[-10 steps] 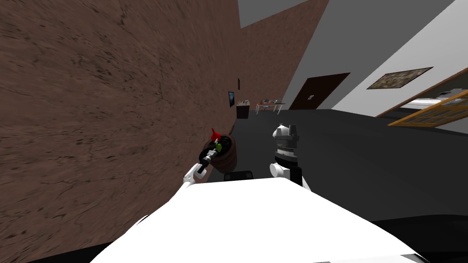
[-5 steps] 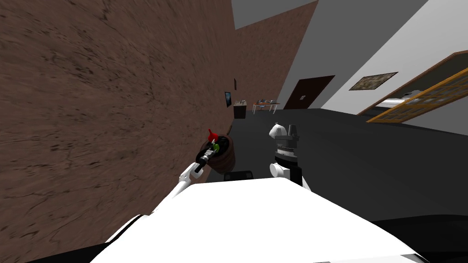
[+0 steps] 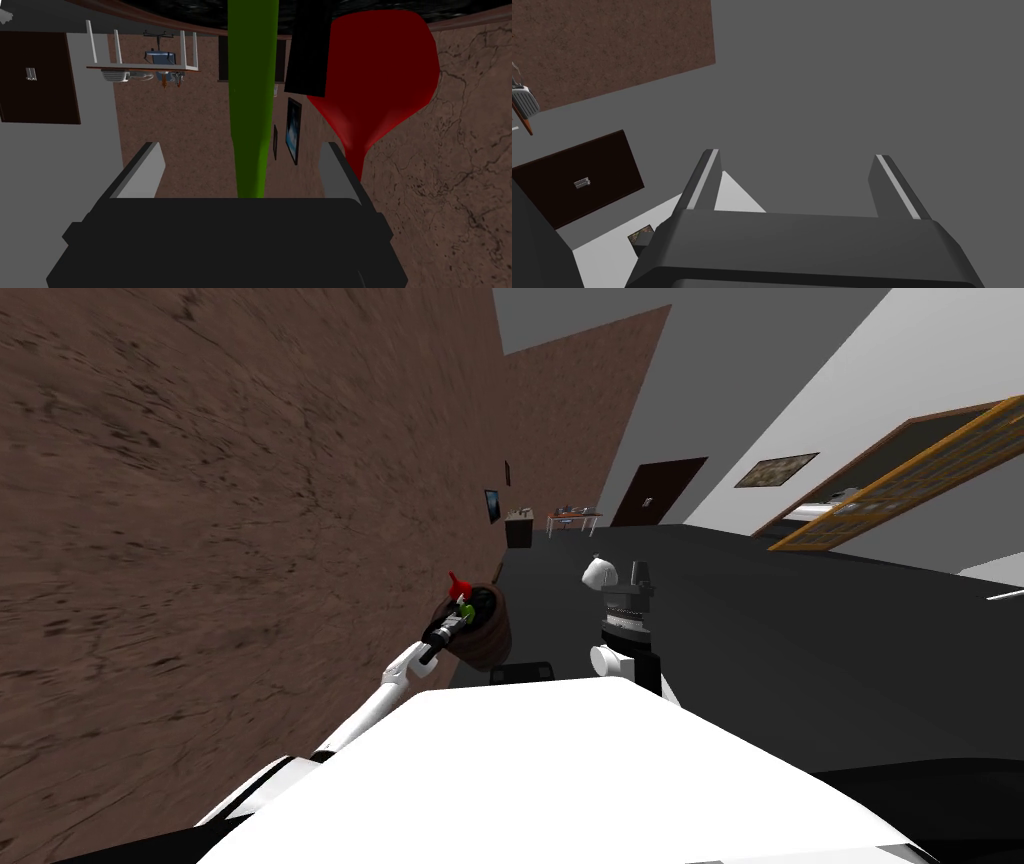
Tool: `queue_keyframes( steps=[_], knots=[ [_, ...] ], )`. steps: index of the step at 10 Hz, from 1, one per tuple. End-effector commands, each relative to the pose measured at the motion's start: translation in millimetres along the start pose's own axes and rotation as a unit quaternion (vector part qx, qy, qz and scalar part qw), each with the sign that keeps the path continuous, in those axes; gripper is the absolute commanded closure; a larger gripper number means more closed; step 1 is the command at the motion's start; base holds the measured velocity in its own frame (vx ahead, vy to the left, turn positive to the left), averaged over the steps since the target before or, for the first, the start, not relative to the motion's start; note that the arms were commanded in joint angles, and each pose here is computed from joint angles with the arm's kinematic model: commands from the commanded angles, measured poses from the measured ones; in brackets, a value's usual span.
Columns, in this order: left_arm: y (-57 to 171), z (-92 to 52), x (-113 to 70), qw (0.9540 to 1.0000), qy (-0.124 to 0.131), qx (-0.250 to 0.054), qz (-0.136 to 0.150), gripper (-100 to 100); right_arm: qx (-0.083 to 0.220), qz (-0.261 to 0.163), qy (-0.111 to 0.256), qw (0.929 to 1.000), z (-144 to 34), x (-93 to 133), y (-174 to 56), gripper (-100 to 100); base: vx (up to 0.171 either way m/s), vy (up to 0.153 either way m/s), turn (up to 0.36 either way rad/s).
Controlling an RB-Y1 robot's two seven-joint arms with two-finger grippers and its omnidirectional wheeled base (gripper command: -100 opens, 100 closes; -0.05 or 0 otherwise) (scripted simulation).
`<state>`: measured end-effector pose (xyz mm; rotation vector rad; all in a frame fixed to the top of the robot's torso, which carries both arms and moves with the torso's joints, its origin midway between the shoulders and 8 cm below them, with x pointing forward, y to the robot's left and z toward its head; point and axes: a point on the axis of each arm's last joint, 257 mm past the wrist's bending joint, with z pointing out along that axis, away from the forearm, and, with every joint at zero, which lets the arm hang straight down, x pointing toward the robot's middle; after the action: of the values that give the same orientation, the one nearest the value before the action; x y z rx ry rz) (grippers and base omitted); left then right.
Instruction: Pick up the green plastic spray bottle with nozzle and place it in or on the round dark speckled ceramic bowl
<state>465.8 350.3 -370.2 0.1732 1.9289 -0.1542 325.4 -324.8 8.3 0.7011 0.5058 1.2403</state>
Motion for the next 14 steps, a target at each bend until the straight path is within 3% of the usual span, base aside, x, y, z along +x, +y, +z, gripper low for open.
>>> queue_keyframes(
  steps=[1, 9, 10, 11, 12, 13, 14],
  knots=[
    [10.1, -1.8, -0.2, 0.9999, 0.007, -0.007, -0.003, -100, 0.0, 0.0, 0.0, 1.0, 0.0, 0.0, 0.0, 0, -0.019, -0.024, -0.087],
    [71.8, -17.6, -5.4, 0.9973, 0.044, -0.056, -0.019, -100, 0.0, 0.0, 0.0, 1.0, 0.0, 0.0, 0.0, 0, -0.017, -0.029, -0.1],
    [67.1, -15.9, -6.3, 0.9976, 0.042, -0.052, -0.017, -100, 0.0, 0.0, 0.0, 1.0, 0.0, 0.0, 0.0, 0, -0.006, -0.01, -0.012],
    [68.2, -16.2, -6.5, 0.9975, 0.042, -0.053, -0.018, 0, 0.0, 0.0, 0.0, 1.0, 0.0, -0.1, 0.0, 0, 0.0, 0.0, 0.0],
    [65.8, -12.4, -1.0, 0.9973, 0.042, -0.056, -0.02, -100, 0.0, 0.0, 0.0, 1.0, 0.0, -0.1, 0.0, 0, 0.055, 0.012, -0.054],
    [66.8, -14.7, -3.2, 0.9974, 0.042, -0.055, -0.02, -100, 0.0, 0.0, 0.0, 1.0, -0.1, -0.1, 0.0, 0, 0.035, 0.009, -0.016],
    [66.7, -14.5, -2.9, 0.9974, 0.042, -0.055, -0.02, 100, 0.0, 0.0, 0.0, 1.0, 0.0, -0.1, 0.0, 0, 0.0, 0.0, 0.0]
  ],
)
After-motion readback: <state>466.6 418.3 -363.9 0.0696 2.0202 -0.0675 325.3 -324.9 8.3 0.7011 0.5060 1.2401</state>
